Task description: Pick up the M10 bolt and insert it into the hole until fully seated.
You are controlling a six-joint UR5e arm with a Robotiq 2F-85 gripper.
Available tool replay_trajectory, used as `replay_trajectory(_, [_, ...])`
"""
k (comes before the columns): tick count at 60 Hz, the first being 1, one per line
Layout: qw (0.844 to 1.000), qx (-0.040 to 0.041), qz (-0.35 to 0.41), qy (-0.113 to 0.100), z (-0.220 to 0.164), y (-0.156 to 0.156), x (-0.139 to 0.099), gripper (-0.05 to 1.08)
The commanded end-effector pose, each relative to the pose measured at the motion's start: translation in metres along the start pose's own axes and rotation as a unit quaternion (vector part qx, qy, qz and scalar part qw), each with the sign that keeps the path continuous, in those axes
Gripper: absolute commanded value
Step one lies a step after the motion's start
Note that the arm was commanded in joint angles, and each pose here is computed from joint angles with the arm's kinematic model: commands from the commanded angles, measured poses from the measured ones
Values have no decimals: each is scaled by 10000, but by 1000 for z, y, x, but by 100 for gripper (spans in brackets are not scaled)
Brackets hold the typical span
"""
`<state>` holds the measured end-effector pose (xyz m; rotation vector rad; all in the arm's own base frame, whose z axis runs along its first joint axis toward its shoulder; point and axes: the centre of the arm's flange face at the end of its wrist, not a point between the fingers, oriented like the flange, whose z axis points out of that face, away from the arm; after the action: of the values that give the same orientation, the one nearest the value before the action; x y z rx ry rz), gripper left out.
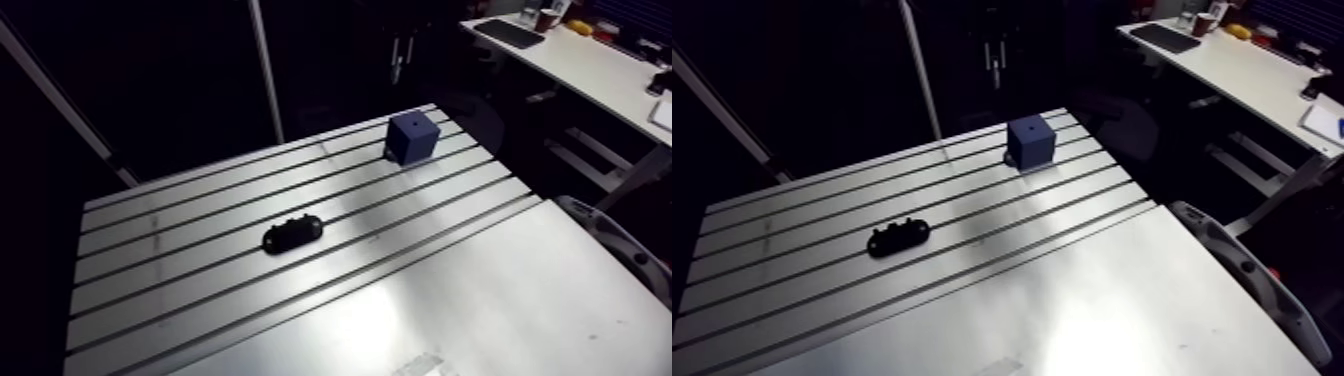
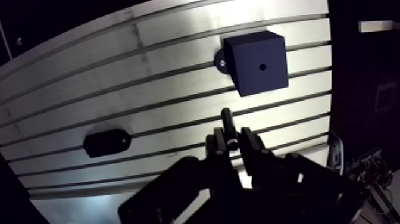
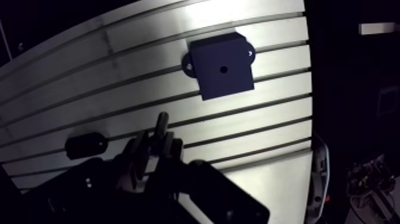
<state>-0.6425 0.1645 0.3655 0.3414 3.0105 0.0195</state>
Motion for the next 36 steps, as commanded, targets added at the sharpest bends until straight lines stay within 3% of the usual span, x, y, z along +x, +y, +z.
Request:
replay_trajectory(1, [9996, 60, 71, -284, 13, 22, 11, 107])
replay_trajectory(18, [9991, 94, 175, -378, 18, 43, 28, 108])
replay_trajectory(36, [9977, 154, 235, -618, 35, 57, 38, 108])
